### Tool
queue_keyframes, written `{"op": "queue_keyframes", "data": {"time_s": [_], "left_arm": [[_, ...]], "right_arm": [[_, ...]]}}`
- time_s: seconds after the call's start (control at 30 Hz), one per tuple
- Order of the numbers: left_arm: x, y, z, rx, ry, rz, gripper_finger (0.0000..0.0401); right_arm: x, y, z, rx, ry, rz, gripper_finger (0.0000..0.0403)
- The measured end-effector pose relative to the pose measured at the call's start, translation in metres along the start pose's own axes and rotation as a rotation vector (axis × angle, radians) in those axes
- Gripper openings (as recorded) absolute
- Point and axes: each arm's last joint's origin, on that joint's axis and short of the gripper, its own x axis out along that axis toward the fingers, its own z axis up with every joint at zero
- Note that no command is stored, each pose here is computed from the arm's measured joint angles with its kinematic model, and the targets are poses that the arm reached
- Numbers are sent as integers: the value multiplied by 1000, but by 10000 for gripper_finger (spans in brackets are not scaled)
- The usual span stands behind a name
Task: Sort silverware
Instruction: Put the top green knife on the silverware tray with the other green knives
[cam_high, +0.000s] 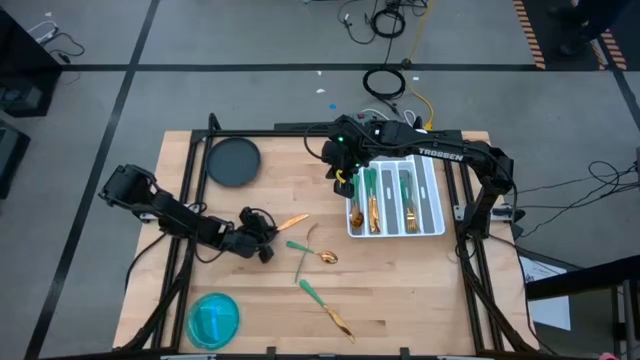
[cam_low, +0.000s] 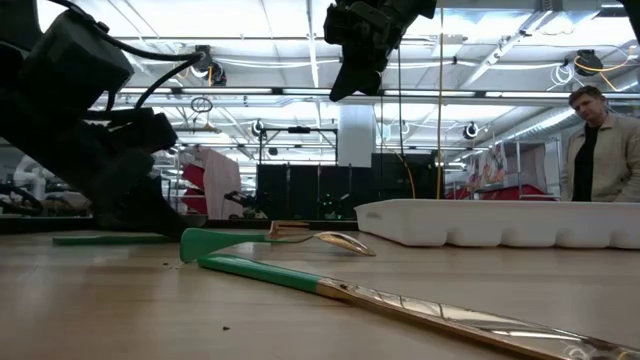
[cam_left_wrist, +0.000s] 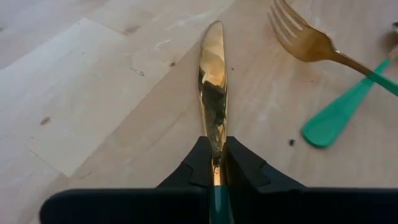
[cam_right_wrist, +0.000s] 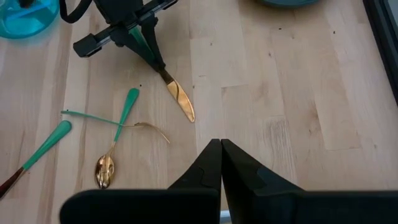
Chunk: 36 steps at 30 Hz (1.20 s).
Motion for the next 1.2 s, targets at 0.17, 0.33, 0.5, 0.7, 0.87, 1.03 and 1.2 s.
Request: {"op": "queue_keyframes", "data": {"time_s": [0.17,0.33,0.5,0.7,0.87,1.03,1.2], "left_arm": [[-3,-1,4,-16,-4,-33,26],[-3,-1,11,-25,-19,-41,26],[-1,-3,21,-17,-53,-25,26],[2,-1,25,-28,-68,-6,26],[3,-7,39,-8,-104,-9,26],[7,-9,56,38,-127,-15,26],[13,-8,75,79,-136,-51,26]], "right_arm": [[0,0,0,-1,0,0,0],[0,0,0,-2,0,0,0],[0,0,0,-6,-2,0,0],[0,-2,0,-23,-3,-3,0],[-3,-13,-2,1,0,-26,0],[-16,-27,-7,35,14,-56,0],[-39,-29,-11,29,25,-142,0]]}}
